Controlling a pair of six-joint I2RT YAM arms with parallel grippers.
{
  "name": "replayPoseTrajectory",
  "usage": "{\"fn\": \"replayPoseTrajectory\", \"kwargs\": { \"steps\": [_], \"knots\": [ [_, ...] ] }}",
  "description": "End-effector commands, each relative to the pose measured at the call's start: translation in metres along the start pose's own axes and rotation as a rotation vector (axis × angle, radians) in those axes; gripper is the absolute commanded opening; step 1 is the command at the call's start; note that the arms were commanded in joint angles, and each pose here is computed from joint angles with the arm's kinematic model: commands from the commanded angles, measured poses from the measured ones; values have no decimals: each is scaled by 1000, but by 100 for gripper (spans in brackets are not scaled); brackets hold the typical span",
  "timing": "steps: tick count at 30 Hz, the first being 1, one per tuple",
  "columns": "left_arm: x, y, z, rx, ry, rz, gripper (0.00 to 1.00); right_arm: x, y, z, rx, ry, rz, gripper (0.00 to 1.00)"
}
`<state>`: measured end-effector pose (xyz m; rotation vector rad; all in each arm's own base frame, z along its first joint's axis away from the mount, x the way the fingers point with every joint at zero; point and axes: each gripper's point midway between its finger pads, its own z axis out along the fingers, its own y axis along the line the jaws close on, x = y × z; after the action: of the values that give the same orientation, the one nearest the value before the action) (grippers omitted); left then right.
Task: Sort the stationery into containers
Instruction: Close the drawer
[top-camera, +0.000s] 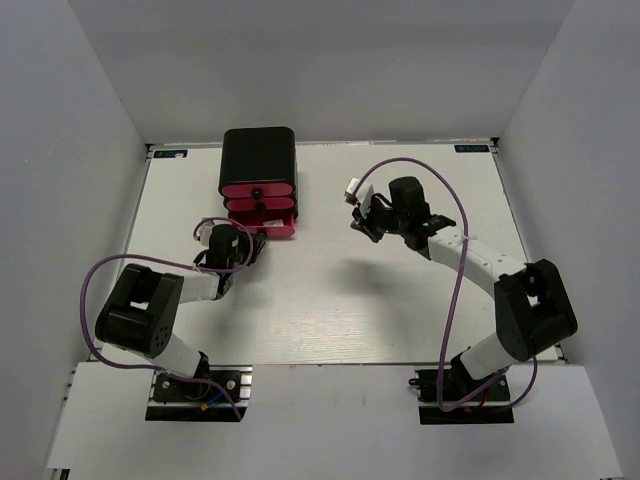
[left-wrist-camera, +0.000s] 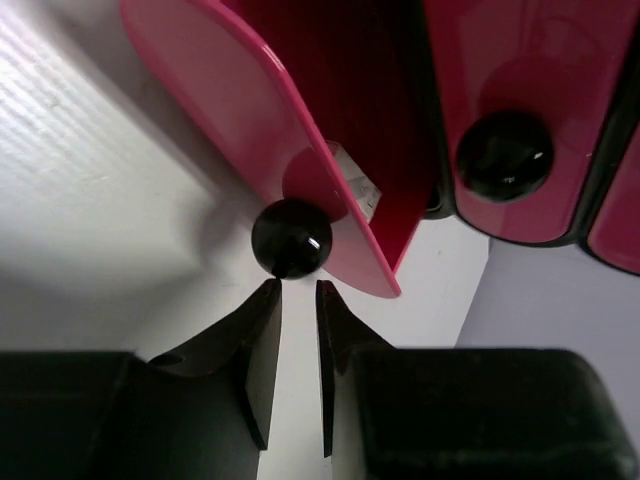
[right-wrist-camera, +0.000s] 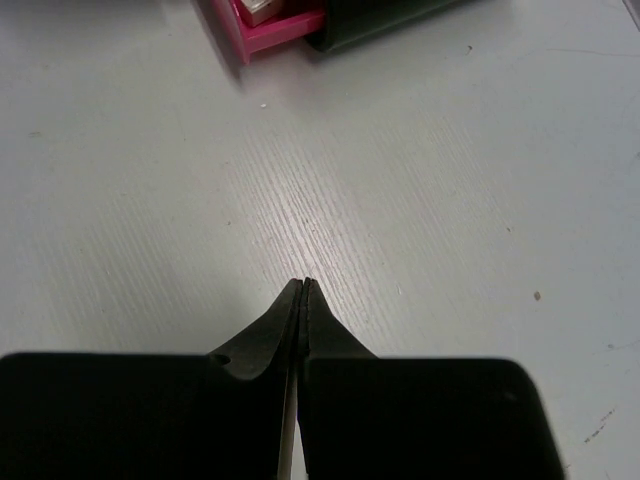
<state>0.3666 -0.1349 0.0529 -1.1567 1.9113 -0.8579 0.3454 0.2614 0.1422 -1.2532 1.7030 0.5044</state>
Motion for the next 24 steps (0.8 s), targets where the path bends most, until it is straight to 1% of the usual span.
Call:
{"fn": "replayPoseTrajectory", "kwargs": {
  "steps": [1,2,10,15,17,24],
  "knots": [
    [-4,-11,5,-11,-11,-7,31,-11,-6,-8,20,-53,10,0],
    [-5,-8,5,-22,-18,-6,33,-9,-7,-8,18,-51,16,0],
    [-8,-15,12,-40,-24,5,33,-6,-14,-14,32,-57,31,0],
    [-6,-9,19,-62,-19,7,33,0,-17,-17,40,-49,47,0],
    [-12,-16,23,-53,-29,1,31,4,-16,-17,37,-41,52,0],
    [-11,-25,34,-45,-22,0,31,6,-18,-20,43,-42,57,0]
  ]
}}
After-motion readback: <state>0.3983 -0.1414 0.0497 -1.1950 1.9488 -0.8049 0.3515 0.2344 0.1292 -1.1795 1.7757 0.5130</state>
